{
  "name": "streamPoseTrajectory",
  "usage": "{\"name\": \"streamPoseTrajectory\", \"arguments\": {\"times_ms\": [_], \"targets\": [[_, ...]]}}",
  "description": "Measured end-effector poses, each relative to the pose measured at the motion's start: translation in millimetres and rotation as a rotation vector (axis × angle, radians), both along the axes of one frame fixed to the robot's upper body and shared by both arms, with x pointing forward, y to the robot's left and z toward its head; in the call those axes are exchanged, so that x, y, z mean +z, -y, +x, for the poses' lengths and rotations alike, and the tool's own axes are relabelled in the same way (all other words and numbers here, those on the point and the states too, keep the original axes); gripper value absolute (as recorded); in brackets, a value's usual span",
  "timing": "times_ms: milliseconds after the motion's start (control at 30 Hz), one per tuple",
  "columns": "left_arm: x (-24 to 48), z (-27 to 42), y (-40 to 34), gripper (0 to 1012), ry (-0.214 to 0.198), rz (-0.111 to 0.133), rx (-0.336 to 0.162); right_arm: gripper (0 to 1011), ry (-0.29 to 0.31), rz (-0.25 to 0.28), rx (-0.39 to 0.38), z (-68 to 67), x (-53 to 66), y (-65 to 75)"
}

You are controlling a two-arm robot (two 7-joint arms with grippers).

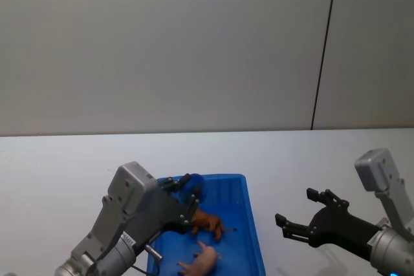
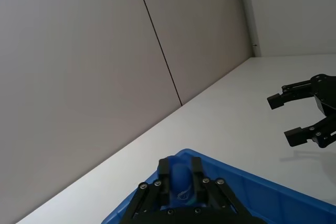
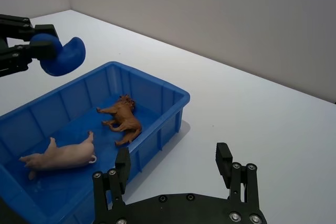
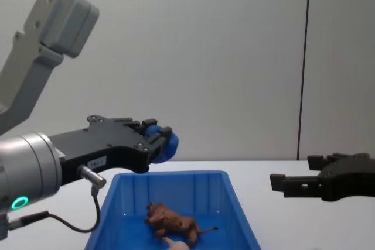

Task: Pick up the two dolls from the table and place them into the box.

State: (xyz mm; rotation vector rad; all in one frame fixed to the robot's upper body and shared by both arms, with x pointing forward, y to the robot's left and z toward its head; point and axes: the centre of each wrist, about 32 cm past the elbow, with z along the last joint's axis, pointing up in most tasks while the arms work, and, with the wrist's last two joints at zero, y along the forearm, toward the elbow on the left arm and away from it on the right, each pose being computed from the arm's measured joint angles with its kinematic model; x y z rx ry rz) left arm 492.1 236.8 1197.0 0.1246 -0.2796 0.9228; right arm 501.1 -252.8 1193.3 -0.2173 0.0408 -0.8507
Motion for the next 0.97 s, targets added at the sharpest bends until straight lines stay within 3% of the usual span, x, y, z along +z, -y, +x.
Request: {"name": "streamPoseTrajectory", "arguments": {"times_ms": [167, 233, 467, 767, 967], "targets": [[-1.1, 0.6, 0.6, 327, 0.006, 0.007, -0.004, 1001, 0.0, 0.0, 0.0, 0.0, 0.0, 0.0], [-1.5, 0.8, 1.0, 439, 0.01, 0.009, -0.006, 1001, 0.0, 0.0, 0.0, 0.0, 0.0, 0.0], [-2.5, 1.4, 2.0, 647, 0.019, 0.014, -0.01, 1001, 0.0, 0.0, 0.0, 0.0, 0.0, 0.0], [-3.4, 1.8, 3.1, 939, 0.035, 0.007, -0.015, 1001, 0.0, 0.0, 0.0, 0.0, 0.0, 0.0], [-3.6, 1.9, 3.5, 1004, 0.044, 0.002, -0.015, 1001, 0.0, 0.0, 0.0, 0.0, 0.0, 0.0]]}}
